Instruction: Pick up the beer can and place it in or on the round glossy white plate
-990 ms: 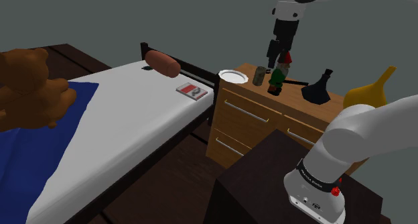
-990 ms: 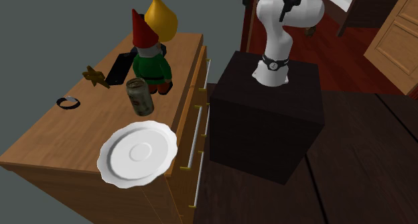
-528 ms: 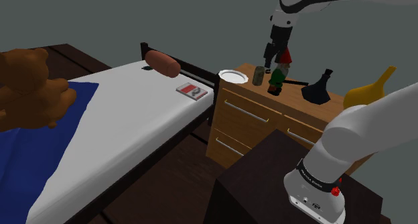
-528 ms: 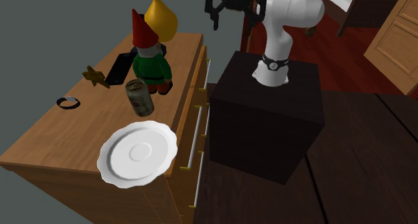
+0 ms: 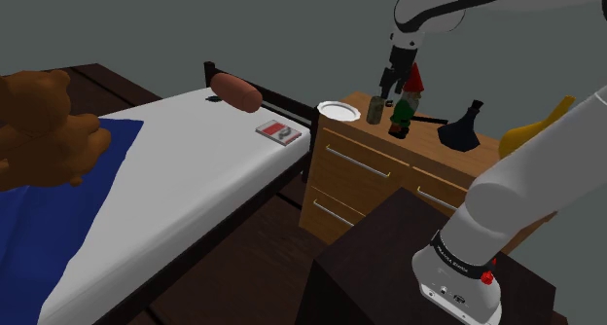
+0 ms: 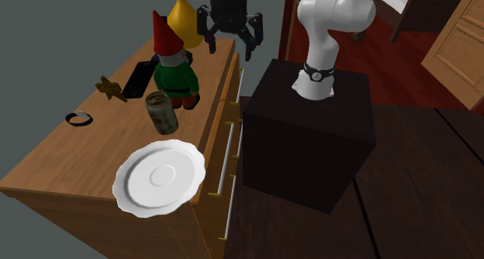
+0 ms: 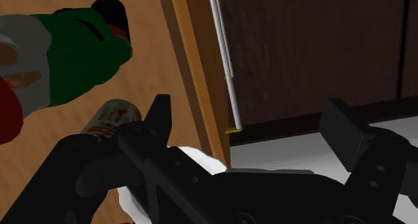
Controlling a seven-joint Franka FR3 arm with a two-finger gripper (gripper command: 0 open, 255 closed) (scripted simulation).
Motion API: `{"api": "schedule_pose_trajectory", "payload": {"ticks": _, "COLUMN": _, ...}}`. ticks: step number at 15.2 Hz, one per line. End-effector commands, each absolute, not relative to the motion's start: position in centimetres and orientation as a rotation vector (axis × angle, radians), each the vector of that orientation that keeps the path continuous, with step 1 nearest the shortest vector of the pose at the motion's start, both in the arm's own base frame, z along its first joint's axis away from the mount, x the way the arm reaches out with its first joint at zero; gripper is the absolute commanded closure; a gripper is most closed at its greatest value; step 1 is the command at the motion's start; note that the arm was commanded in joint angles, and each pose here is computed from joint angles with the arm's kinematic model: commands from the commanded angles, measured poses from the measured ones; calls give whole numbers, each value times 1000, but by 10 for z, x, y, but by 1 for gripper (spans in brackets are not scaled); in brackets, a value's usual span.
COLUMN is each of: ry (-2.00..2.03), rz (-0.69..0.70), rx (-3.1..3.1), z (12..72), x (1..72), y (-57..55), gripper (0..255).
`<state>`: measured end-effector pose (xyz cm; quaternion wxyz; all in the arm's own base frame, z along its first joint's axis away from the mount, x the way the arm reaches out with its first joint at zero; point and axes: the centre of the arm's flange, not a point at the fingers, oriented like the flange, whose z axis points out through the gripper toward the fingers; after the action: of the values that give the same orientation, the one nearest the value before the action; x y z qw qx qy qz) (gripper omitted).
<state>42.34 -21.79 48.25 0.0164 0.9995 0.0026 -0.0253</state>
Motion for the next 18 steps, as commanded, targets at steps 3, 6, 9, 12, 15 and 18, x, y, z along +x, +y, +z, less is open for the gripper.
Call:
{"api": "schedule_pose_trajectory", "payload": {"ticks": 3, "ry": -14, "rz": -58, "rx": 3117, "z": 462, "x": 449, "y": -265, "gripper": 0}}
{"api": "schedule_pose_trajectory", "payload": {"ticks": 6, "ry": -32, "rz": -42, "rx": 3125, "z": 447, "x": 466, "y": -298, "gripper": 0}}
{"api": "schedule_pose_trajectory", "payload": {"ticks": 9, "ry": -50, "rz": -27, "rx": 3132, "z": 432, "x": 483, "y": -331, "gripper": 0}}
{"api": "schedule_pose_trajectory", "payload": {"ticks": 12, "ry": -68, "rz": -11, "rx": 3140, "z": 417, "x": 500, "y": -363, "gripper": 0}}
{"api": "schedule_pose_trajectory", "payload": {"ticks": 15, "ry": -80, "rz": -1, "rx": 3145, "z": 407, "x": 511, "y": -386, "gripper": 0}}
{"api": "schedule_pose_trajectory", "payload": {"ticks": 18, "ry": -80, "rz": -1, "rx": 3145, "z": 391, "x": 511, "y": -386, "gripper": 0}}
